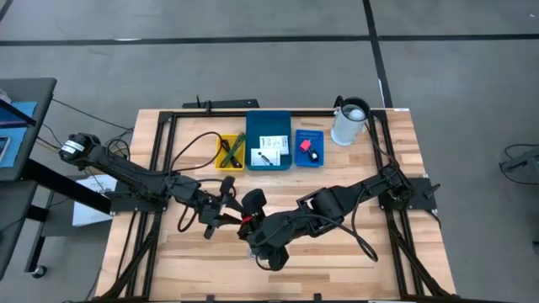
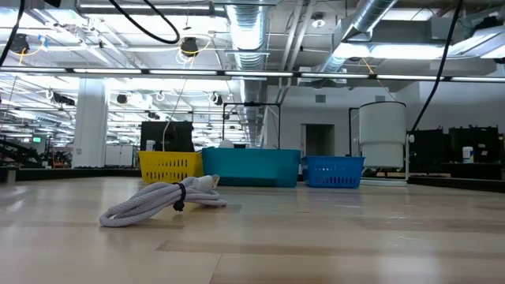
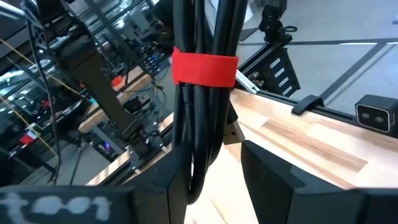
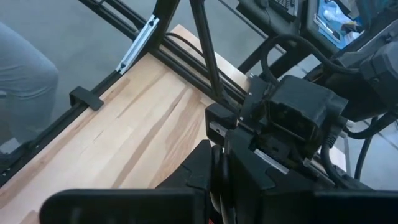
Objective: Pick and place items into bin
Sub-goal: Put the black charger cable into the yellow bin, then put the white charger cable into the yellow bin
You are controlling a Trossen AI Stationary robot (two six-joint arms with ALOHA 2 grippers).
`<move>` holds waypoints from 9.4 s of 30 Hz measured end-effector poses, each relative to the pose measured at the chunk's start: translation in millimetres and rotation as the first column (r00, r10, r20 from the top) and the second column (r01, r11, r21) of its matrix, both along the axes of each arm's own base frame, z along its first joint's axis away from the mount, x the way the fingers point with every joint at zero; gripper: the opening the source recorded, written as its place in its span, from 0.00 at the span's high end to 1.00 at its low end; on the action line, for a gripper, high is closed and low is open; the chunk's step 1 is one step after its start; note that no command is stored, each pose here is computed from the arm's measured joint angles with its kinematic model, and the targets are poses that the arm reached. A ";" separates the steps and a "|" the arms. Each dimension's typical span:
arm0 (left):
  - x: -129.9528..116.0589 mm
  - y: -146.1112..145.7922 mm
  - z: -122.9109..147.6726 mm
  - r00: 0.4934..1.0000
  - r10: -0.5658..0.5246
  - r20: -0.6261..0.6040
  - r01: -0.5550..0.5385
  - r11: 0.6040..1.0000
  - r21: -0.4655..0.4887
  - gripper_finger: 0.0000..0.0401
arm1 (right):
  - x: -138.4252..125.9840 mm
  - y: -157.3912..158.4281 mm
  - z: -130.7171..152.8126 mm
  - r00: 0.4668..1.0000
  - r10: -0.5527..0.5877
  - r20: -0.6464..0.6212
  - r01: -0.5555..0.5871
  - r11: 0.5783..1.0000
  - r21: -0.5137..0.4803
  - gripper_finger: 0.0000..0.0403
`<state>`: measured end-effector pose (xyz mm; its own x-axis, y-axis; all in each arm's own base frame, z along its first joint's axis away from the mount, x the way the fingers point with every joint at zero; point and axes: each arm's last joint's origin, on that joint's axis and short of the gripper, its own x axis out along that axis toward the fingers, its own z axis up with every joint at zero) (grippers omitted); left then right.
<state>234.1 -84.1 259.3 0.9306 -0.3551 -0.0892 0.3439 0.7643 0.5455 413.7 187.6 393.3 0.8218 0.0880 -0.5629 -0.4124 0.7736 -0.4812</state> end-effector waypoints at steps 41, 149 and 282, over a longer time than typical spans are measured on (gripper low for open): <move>-2.4 -3.1 -6.8 0.996 -0.011 -0.088 0.010 1.000 -0.011 0.98 | 2.0 -4.8 -3.0 1.000 0.011 -0.024 -0.011 1.000 -0.008 0.89; -13.7 24.2 -51.0 0.804 0.253 -0.537 -0.229 0.967 0.113 0.71 | -111.6 51.6 -65.5 0.806 -0.539 -0.243 0.445 0.823 -0.352 0.72; 105.6 -50.0 -123.7 0.699 -0.245 -0.672 0.698 0.436 0.568 0.77 | -116.0 57.0 -67.4 0.738 -0.575 -0.354 0.537 0.817 -0.210 0.72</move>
